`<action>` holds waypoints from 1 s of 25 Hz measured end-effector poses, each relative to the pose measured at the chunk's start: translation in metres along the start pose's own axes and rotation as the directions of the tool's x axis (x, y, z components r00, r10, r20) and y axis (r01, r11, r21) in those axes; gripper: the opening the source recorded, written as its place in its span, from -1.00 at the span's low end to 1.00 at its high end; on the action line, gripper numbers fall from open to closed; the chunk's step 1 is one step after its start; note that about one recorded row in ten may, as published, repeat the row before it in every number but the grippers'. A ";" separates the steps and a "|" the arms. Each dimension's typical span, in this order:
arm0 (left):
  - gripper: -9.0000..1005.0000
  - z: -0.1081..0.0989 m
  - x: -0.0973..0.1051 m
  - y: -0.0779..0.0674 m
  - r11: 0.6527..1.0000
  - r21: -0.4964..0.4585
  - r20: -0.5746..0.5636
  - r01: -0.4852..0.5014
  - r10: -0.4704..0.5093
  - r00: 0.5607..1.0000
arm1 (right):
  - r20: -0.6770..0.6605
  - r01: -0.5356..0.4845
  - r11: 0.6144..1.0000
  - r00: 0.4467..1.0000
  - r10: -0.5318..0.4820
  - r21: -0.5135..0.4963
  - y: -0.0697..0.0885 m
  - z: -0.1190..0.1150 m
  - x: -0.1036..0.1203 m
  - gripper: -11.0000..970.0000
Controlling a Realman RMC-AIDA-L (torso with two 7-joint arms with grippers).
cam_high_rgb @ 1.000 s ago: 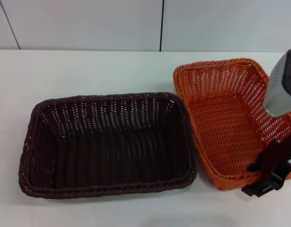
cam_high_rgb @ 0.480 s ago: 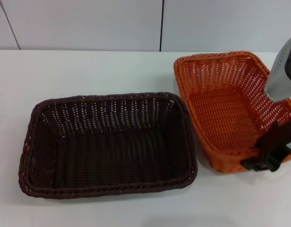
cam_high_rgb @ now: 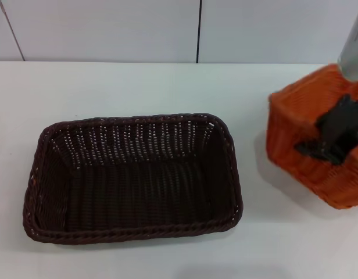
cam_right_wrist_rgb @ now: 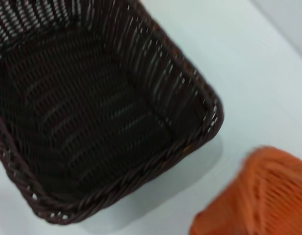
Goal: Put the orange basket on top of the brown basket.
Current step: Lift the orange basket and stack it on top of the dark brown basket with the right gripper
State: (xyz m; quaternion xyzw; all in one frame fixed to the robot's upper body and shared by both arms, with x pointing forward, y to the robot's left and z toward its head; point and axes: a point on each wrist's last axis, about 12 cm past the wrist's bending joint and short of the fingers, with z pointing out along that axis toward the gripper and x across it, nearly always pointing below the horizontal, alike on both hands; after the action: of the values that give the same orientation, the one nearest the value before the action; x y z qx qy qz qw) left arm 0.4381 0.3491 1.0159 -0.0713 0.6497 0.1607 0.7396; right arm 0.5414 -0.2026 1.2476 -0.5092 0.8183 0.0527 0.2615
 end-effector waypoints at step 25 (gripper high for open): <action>0.57 -0.007 0.006 -0.001 0.998 0.007 -0.042 0.066 -0.065 0.997 | 0.097 0.910 0.392 0.381 -0.919 0.137 0.051 -0.017 -0.041 -0.54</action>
State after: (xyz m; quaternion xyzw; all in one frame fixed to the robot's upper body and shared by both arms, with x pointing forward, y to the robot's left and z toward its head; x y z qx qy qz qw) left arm 0.4326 0.3470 1.0086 -0.0929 0.6631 0.1323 0.7308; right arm 0.5047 -0.1514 1.2723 -0.8613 0.3803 -0.0853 0.3259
